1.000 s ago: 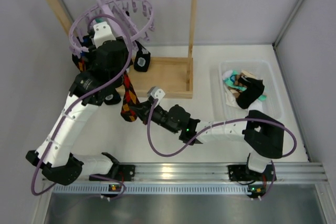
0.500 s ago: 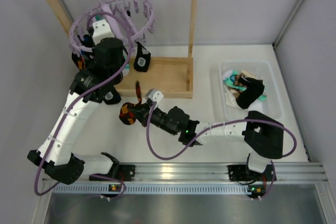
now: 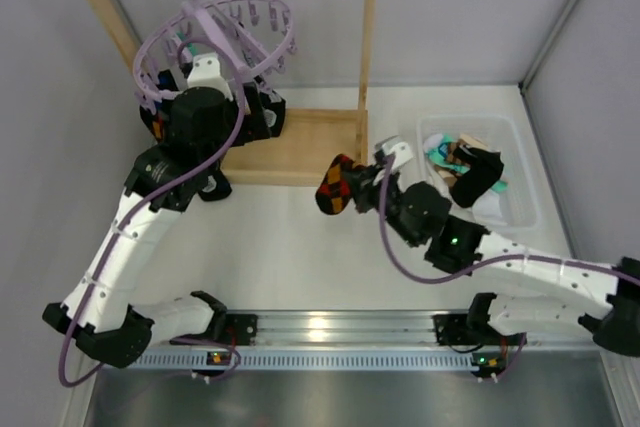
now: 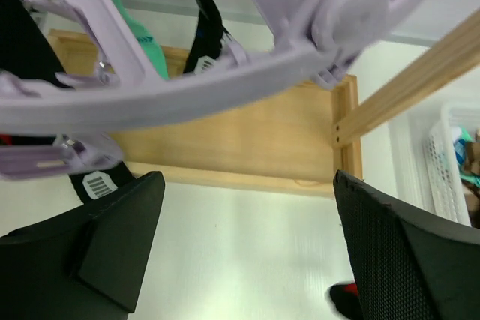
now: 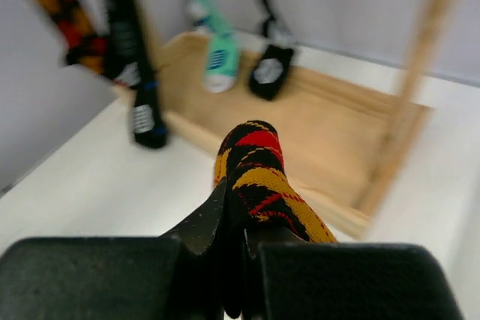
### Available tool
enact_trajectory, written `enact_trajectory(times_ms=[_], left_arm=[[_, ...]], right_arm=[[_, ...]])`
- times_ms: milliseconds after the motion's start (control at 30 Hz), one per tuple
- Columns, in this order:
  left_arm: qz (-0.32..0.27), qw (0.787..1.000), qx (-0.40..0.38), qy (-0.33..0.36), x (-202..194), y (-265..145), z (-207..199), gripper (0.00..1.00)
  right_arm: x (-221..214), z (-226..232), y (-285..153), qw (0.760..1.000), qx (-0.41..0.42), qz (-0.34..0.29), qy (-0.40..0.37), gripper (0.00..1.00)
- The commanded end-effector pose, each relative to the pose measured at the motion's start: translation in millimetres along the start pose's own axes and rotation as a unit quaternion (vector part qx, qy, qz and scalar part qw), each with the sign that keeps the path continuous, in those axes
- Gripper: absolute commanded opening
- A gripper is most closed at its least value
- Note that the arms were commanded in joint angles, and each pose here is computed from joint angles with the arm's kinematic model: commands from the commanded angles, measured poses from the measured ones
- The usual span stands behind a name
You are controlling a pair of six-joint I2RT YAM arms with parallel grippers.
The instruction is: Remove the socks clipped to the hanger
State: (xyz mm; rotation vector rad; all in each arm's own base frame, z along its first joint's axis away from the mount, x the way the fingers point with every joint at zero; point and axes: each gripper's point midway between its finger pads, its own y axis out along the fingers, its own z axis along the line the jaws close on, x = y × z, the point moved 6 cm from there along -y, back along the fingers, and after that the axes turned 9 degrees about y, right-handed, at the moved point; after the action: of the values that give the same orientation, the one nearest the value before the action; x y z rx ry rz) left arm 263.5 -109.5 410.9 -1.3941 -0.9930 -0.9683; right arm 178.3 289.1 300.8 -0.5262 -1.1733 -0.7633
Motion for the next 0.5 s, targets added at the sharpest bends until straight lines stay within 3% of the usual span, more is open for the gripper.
enact_trajectory(times_ms=[0,67,233,467], left_arm=[[-0.024,0.997,-0.069,-0.003,2.3,-27.6,-0.8,0.98],[-0.027,0.996,-0.086,0.000,-7.6,-41.3,4.6,0.98],[-0.013,0.993,-0.116,0.003,-48.6,-62.4,16.0,0.98],[-0.037,0.994,-0.101,-0.011,-87.2,-89.5,43.2,0.98]], right_arm=[[17.9,-73.0,-32.8,0.987,-0.145,0.065,-0.022,0.00],[38.3,-94.2,-43.4,0.980,-0.186,0.067,-0.028,0.00],[75.1,-172.2,-73.5,0.935,-0.343,0.081,-0.045,0.00],[78.9,-259.7,-69.3,0.879,-0.455,0.141,-0.023,0.00]])
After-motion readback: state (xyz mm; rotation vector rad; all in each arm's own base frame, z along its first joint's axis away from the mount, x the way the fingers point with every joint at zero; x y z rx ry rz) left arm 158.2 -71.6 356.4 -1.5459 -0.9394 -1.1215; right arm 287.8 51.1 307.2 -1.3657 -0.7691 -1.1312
